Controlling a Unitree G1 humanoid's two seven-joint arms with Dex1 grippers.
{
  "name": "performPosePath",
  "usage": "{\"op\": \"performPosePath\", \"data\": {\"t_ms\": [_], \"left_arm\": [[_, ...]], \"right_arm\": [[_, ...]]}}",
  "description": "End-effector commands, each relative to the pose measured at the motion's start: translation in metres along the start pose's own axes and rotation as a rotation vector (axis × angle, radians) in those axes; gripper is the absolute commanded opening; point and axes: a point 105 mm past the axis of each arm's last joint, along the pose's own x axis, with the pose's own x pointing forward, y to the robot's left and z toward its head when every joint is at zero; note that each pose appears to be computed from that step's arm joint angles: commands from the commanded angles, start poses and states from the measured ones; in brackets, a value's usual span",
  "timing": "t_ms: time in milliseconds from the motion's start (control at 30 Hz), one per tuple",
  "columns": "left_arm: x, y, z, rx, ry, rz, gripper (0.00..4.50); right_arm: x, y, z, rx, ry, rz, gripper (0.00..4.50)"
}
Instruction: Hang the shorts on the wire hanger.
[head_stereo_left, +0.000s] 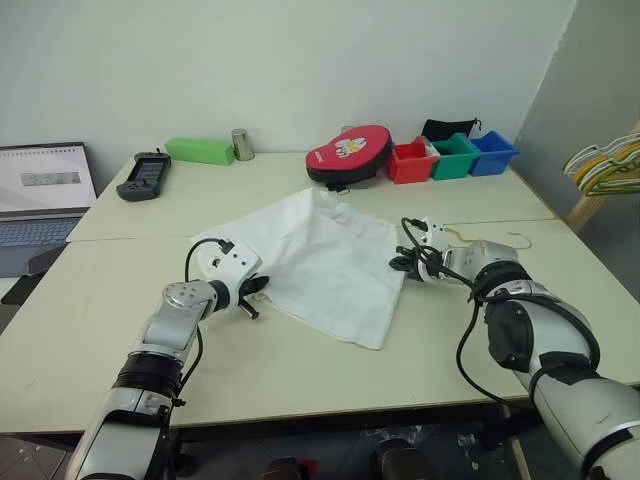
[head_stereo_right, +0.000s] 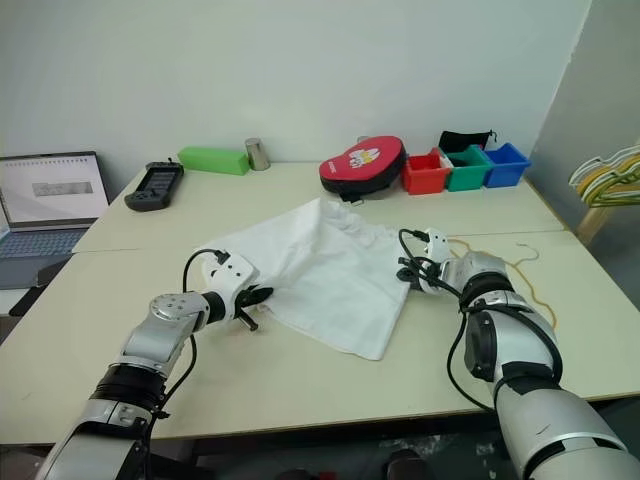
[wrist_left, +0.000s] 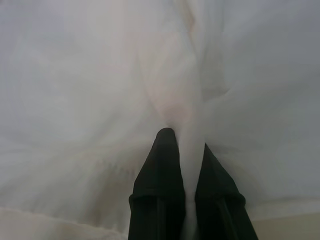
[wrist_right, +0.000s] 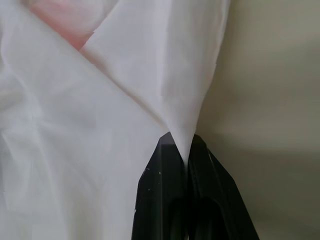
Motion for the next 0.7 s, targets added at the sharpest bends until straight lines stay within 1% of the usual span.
{"op": "performPosePath", "data": {"t_ms": [33,100,200,267,300,433,567,700], "left_arm": [[-0.008,0.014,0.015,0.050,-0.037,0.018,0.00],[-0.008,0.017,0.016,0.088,-0.029,0.010,0.00],[-0.005,0.020,0.024,0.131,-0.036,-0.014,0.00],[-0.002,0.020,0.029,0.160,-0.041,-0.035,0.00],[0.001,0.020,0.035,0.185,-0.046,-0.056,0.00],[0.005,0.018,0.045,0.249,-0.052,-0.123,0.00],[0.005,0.015,0.049,0.326,-0.038,-0.209,0.00],[0.007,0.009,0.054,0.407,-0.027,-0.292,0.00]], "right_arm": [[-0.011,0.006,0.012,0.043,-0.020,0.035,0.06],[-0.018,0.000,0.004,0.096,0.013,0.024,0.06],[-0.036,0.001,-0.018,0.129,0.071,0.027,0.06],[-0.050,0.007,-0.038,0.107,0.103,0.031,0.06],[-0.059,0.009,-0.053,0.084,0.105,0.035,0.06],[-0.075,0.018,-0.089,0.029,0.078,0.063,0.06],[-0.084,0.035,-0.109,0.065,0.051,0.128,0.06],[-0.087,0.048,-0.112,0.115,0.035,0.152,0.06]]}}
